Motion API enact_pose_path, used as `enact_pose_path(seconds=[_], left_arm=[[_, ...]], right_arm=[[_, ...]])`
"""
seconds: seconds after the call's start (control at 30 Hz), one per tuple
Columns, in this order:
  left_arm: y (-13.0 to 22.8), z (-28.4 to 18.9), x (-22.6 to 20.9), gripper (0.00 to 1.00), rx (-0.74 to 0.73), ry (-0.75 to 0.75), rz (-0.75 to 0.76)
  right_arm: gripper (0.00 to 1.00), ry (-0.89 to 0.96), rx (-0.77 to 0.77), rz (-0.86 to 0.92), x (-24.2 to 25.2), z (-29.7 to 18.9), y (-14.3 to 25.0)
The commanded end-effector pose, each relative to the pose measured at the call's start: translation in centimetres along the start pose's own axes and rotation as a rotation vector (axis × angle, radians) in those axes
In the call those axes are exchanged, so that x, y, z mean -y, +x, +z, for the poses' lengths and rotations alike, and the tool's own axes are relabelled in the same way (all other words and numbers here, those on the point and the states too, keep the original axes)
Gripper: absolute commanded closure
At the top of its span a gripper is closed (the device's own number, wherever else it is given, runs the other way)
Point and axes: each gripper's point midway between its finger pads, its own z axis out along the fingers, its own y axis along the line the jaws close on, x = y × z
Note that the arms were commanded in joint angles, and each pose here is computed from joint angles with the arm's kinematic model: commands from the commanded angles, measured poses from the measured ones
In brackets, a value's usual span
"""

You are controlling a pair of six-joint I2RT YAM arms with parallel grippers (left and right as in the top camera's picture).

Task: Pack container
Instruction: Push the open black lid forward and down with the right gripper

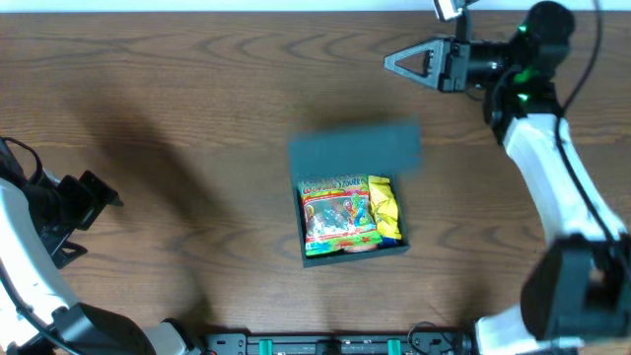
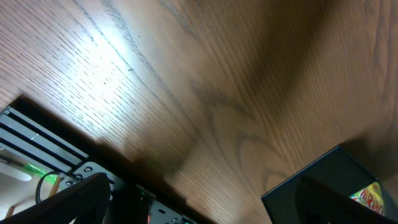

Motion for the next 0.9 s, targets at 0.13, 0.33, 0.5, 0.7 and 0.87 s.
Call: enact_pose_path(seconds=[0.13, 0.33, 0.5, 0.7, 0.87], left_arm=[[-0.2, -0.4, -0.1, 0.05, 0.013, -0.001, -0.001], [-0.1, -0.4, -0.1, 0.05, 0.013, -0.001, -0.001], [-0.2, -0.4, -0.1, 0.05, 0.013, -0.001, -0.001], [-0.2, -0.4, 0.0, 0.05, 0.013, 0.0, -0.001], [-0.2, -0.4, -0.1, 0.05, 0.013, -0.001, -0.001]], right_arm=[[0.98, -0.023, -0.017, -0.352, -10.3, 0.2, 0.0], [0.98, -0.025, -0.017, -0.418, -9.8, 0.2, 2.6], [0.98, -0.023, -0.02, -0.345, -6.4, 0.3, 8.3], [0.96, 0.209, 0.011, -0.062, 0.2, 0.7, 16.1], [0.98, 0.646, -0.228, 0.164, 5.1, 0.6, 25.2]])
